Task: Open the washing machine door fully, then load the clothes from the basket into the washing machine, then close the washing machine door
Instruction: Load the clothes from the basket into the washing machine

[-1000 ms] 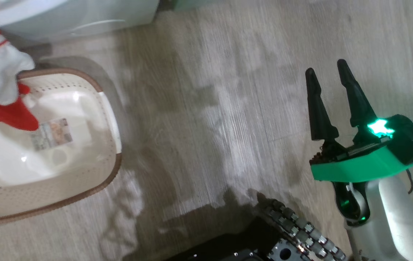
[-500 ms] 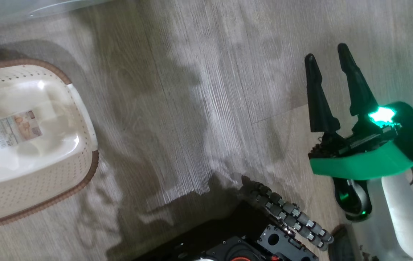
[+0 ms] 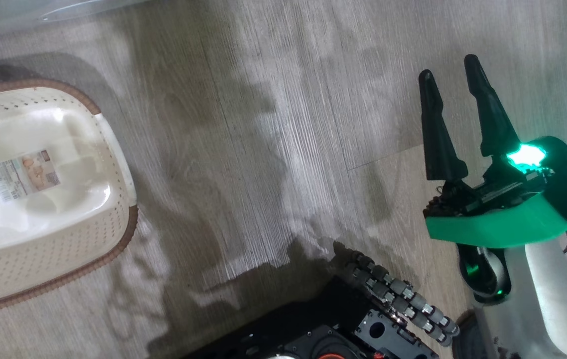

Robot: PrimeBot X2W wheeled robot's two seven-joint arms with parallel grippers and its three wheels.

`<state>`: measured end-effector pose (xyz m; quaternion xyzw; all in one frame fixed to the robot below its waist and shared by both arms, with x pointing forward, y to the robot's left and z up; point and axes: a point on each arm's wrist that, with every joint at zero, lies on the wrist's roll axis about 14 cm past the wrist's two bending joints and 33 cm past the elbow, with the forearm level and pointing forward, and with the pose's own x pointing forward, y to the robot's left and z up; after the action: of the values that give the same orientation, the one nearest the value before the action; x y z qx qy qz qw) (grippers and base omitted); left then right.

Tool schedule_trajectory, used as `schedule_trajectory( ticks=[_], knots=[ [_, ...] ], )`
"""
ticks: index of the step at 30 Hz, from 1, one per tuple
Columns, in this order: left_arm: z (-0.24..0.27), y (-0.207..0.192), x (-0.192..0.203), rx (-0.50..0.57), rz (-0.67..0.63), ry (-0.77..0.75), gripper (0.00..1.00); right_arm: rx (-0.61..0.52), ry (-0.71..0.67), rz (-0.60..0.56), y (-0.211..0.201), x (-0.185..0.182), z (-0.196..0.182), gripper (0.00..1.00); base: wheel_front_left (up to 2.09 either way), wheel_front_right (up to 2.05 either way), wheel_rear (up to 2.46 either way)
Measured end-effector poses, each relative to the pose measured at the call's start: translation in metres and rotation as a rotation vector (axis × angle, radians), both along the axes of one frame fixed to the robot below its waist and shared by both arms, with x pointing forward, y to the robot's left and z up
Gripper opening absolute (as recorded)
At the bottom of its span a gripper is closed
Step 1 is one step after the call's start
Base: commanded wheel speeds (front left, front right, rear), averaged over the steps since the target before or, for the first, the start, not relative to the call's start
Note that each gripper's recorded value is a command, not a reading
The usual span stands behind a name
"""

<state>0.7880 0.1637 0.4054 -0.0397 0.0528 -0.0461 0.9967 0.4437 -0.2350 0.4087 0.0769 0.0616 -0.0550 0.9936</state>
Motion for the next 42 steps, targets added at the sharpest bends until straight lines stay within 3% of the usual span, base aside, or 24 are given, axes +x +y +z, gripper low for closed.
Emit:
schedule_trajectory(
  ticks=[3,4,5,6,21,31,42],
  knots=[
    [-0.014,-0.003,-0.005,-0.007,-0.005,0.046,0.00,0.002,-0.005,0.002,0.001,0.000,0.001,1.00,0.00,0.00,0.00],
    [-0.016,-0.004,-0.006,-0.005,-0.007,0.052,0.07,0.003,-0.008,0.003,0.001,0.001,0.002,1.00,0.00,0.00,0.00],
    [-0.019,-0.004,-0.008,-0.003,-0.007,0.064,0.47,0.003,-0.011,0.003,0.001,0.001,0.004,1.00,0.00,0.00,0.00],
    [-0.019,-0.005,-0.010,-0.002,-0.008,0.061,1.00,0.003,-0.016,0.003,0.001,0.001,0.006,1.00,0.00,0.00,0.00],
    [0.026,-0.029,-0.069,0.002,-0.045,-0.103,1.00,-0.023,-0.085,-0.003,-0.001,-0.010,0.037,1.00,0.00,0.00,0.00],
    [0.077,-0.022,-0.155,-0.010,-0.018,-0.255,1.00,-0.014,-0.140,0.035,0.013,-0.007,0.055,1.00,0.00,0.00,0.00],
    [0.088,-0.016,-0.257,-0.003,0.008,-0.250,1.00,-0.015,-0.145,0.069,0.024,-0.010,0.067,1.00,0.00,0.00,0.00]
  ],
)
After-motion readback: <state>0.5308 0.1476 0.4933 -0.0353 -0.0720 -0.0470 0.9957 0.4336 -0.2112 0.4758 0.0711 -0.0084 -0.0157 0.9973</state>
